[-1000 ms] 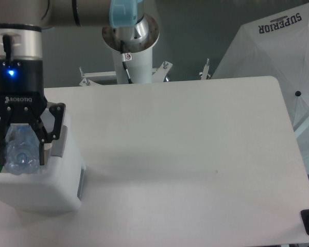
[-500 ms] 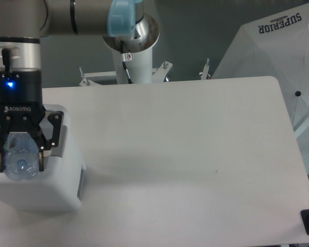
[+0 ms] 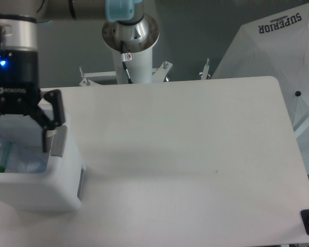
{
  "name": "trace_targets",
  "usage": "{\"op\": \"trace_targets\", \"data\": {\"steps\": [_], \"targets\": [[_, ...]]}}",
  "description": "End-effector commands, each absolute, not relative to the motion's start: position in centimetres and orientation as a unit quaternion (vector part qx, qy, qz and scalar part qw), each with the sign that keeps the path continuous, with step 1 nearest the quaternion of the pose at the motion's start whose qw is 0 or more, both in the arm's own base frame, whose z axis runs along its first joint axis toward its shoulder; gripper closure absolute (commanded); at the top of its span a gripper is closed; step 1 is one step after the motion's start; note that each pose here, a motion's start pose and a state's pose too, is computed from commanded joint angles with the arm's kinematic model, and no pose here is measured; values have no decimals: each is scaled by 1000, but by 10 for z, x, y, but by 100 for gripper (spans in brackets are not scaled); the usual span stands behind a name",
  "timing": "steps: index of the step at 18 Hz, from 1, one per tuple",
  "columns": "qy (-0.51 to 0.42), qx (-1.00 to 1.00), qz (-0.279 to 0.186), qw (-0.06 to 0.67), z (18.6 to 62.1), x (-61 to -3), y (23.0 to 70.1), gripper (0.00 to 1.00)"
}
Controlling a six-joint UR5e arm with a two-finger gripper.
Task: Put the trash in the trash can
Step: 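Open the gripper to release the bottle inside the bin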
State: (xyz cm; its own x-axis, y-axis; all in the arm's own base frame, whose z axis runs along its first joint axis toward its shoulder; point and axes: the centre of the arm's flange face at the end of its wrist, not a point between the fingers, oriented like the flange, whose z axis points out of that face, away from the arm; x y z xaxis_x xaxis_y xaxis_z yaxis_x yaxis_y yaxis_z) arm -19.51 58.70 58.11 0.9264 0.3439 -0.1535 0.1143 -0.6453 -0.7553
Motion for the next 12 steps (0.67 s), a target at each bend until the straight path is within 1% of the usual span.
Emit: {"op": "trace_targets", "data": {"steps": [2,4,6,8,12], "targets": [[-57,-912,180,364,559,-218,572,0],[-22,-920,203,335,544,-243,558,0],[-18,-922,215,323,541,-264,549,0],[-36,-921,220,319,542,-286,538,0],[-54,-921,226,314,541,-305,527,0]]}}
